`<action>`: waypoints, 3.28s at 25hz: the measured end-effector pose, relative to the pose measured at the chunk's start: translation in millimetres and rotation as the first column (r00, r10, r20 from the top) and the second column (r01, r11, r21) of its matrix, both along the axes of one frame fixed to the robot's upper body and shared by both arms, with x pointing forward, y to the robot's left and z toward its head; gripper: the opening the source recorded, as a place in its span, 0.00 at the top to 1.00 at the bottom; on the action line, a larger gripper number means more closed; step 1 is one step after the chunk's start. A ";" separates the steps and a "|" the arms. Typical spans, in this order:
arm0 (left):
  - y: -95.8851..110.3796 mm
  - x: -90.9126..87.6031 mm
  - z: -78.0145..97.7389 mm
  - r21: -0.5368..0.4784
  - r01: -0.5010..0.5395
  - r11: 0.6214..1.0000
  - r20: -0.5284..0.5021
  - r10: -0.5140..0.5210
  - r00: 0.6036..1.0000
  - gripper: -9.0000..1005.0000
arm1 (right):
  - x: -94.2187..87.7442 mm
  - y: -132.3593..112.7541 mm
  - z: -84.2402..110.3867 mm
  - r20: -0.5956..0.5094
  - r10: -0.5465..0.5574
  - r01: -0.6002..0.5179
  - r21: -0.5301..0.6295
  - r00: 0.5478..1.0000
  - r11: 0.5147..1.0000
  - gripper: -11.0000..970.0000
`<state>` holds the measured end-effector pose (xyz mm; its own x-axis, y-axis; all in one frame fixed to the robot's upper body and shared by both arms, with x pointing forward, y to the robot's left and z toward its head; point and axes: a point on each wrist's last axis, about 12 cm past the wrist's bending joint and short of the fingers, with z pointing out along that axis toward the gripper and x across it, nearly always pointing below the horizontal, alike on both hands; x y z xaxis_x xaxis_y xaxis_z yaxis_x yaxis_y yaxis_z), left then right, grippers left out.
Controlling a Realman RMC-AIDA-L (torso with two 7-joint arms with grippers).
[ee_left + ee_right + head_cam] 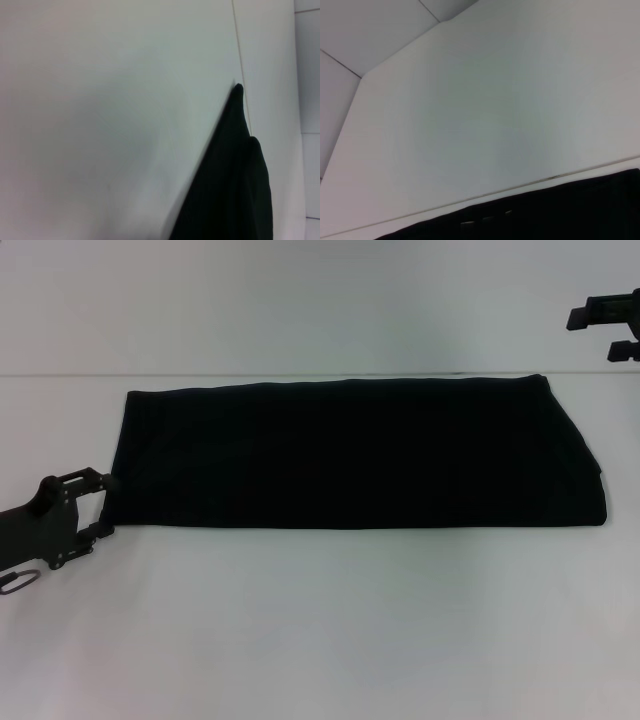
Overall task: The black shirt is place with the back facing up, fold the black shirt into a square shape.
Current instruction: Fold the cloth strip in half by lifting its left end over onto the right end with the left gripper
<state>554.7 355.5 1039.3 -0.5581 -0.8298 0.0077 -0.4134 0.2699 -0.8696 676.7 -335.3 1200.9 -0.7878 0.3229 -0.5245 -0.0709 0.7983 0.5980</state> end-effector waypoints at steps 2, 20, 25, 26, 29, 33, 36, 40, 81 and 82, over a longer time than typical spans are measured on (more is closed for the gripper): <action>-1.1 0.1 -1.2 -0.001 -0.003 1.000 -0.005 0.003 1.000 0.32 | -0.2 -0.6 -0.6 0.000 -0.003 0.003 -0.001 1.000 1.000 0.09; -26.5 19.6 -3.1 0.007 0.015 1.000 -0.007 -0.015 1.000 0.36 | -0.6 -1.5 -1.2 0.000 -0.006 0.006 -0.001 1.000 1.000 0.09; -40.1 30.1 1.5 0.012 0.040 0.999 0.025 -0.040 0.999 0.38 | -0.4 -2.0 -0.6 0.003 -0.008 0.008 -0.003 1.000 1.000 0.09; -43.1 33.7 3.9 0.017 0.045 0.999 0.040 -0.046 0.998 0.38 | -0.4 -2.0 -0.6 0.003 -0.008 0.008 -0.003 1.000 1.000 0.09; -46.9 39.9 7.8 0.031 0.054 0.998 0.057 -0.056 0.997 0.39 | -0.7 -2.5 -0.9 0.003 -0.009 0.009 -0.004 1.000 1.000 0.09; -44.3 43.5 9.7 0.056 0.047 0.997 0.059 -0.050 0.997 0.41 | -1.6 -3.6 -1.1 0.002 -0.008 0.008 -0.005 1.000 1.000 0.09; -40.2 43.7 11.8 0.099 0.075 0.992 0.069 -0.082 0.994 0.42 | -2.5 -4.9 -1.6 0.000 -0.009 0.009 -0.003 1.000 1.000 0.09; -40.2 46.7 14.2 0.151 0.114 0.982 0.069 -0.126 0.990 0.43 | -3.3 -6.4 -2.3 0.001 -0.009 0.009 -0.006 1.000 1.000 0.09; -26.4 42.7 23.0 0.333 0.233 0.914 0.122 -0.286 0.950 0.89 | -124.9 -20.2 -113.3 0.676 -0.055 0.031 0.048 0.735 0.998 0.09; -25.4 41.9 22.9 0.351 0.242 0.905 0.122 -0.300 0.946 0.89 | -124.3 -20.2 -112.5 0.678 -0.057 0.032 0.050 0.733 0.998 0.09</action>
